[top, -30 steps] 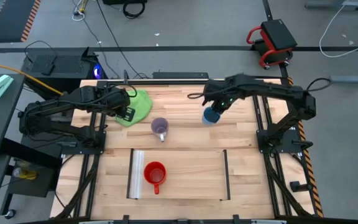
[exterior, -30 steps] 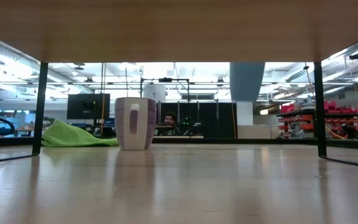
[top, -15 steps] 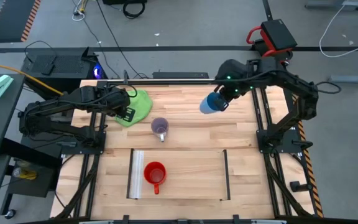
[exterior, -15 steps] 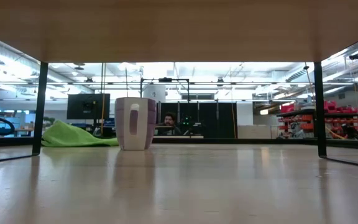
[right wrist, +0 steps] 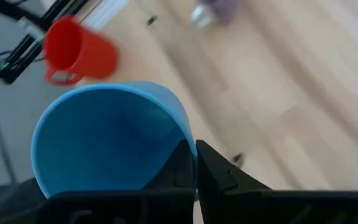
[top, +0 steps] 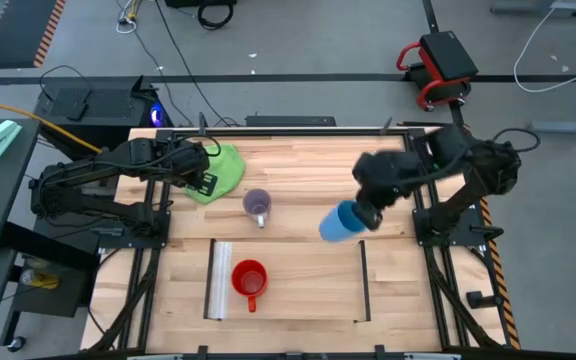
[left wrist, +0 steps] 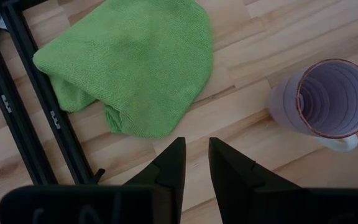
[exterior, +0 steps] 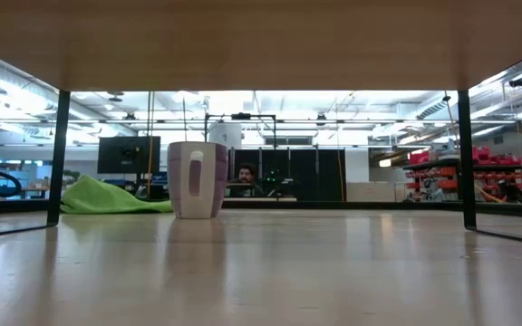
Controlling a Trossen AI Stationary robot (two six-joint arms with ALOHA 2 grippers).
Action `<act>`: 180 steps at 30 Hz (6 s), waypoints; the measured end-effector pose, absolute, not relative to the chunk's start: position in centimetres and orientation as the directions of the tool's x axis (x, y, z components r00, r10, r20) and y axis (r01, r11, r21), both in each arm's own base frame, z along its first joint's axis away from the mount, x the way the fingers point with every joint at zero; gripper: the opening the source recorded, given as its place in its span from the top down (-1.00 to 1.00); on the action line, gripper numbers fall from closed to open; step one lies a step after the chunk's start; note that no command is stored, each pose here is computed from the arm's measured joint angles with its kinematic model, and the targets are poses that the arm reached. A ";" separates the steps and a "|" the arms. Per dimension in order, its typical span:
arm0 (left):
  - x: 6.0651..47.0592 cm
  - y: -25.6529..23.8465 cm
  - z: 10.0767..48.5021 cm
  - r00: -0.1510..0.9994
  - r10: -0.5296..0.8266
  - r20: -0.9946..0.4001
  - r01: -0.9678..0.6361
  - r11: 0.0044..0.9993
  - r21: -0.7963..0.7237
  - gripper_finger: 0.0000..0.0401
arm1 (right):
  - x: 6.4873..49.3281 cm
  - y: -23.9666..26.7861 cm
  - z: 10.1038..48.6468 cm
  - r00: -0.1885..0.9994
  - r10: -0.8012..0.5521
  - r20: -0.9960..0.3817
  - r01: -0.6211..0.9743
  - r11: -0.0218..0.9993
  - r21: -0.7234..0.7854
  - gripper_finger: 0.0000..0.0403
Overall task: Stack small to large cups/mugs on shelf
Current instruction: Put the blue cup on the shelf
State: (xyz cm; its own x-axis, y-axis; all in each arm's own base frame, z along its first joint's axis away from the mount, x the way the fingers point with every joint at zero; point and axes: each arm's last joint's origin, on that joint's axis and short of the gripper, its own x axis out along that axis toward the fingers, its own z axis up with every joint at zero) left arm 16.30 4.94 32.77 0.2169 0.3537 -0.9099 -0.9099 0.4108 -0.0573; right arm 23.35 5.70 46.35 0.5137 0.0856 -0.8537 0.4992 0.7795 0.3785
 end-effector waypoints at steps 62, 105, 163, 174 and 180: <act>16.0 6.0 32.7 0.202 0.337 -0.919 -0.929 0.365 -0.070 0.63 | 35.4 13.5 38.4 0.302 0.091 -0.949 -0.032 0.996 0.085 0.99; 16.0 6.0 32.7 0.202 0.338 -0.919 -0.928 0.365 -0.070 0.66 | 36.2 13.8 37.1 0.272 0.078 -0.959 -0.078 0.995 0.059 0.78; 16.0 6.0 32.7 0.203 0.335 -0.920 -0.925 0.373 -0.069 0.60 | 21.5 11.4 48.6 0.699 -0.155 -0.698 0.332 0.935 0.124 0.97; 16.0 6.0 32.7 0.204 0.335 -0.920 -0.917 0.395 -0.060 0.59 | 17.6 15.2 38.4 0.654 -0.241 -0.717 0.549 0.804 0.231 0.98; 16.1 6.1 32.7 0.211 0.337 -0.918 -0.915 0.397 -0.064 0.58 | 20.5 17.3 33.9 0.763 -0.186 -0.619 0.465 0.823 0.327 0.99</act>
